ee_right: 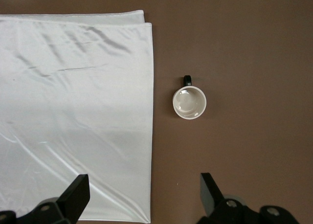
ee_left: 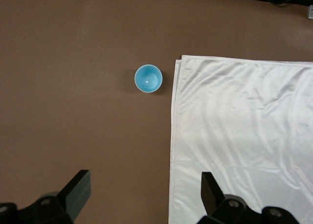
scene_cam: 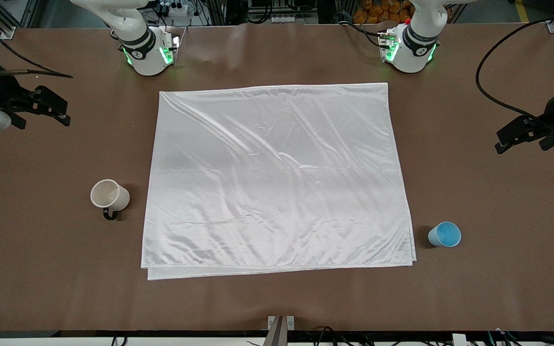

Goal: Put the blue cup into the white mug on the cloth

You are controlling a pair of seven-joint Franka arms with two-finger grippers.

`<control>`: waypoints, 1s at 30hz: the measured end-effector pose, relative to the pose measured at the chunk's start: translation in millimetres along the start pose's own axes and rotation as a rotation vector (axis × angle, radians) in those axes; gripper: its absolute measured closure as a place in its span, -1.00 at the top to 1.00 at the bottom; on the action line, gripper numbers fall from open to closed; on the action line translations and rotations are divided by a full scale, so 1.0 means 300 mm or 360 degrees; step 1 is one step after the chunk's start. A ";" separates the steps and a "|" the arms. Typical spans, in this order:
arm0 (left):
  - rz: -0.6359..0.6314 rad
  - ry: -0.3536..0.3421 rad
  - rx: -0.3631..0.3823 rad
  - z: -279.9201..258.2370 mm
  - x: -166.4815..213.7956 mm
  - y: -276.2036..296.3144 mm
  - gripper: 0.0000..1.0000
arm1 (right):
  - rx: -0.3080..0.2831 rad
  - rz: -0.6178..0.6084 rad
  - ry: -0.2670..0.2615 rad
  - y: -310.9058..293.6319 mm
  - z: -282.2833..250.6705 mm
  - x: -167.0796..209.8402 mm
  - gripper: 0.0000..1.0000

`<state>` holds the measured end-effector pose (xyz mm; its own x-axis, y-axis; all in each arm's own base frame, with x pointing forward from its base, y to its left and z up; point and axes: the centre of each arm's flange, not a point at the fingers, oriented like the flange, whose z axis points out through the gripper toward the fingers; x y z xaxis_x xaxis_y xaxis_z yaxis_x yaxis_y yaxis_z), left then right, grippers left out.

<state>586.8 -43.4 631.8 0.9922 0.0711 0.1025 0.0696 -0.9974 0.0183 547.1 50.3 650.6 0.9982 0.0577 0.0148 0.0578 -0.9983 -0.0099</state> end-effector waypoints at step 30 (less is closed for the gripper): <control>-0.0087 0.0015 0.0014 0.346 0.148 -0.129 1.00 | 0.0001 -0.0002 -0.0039 0.001 0.034 0.009 1.00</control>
<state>639.1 -2.9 532.4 0.9859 0.1254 0.1110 0.1245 -0.9921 0.0152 549.9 50.4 640.3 0.9982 0.0589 -0.0097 0.0588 -0.9982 -0.0105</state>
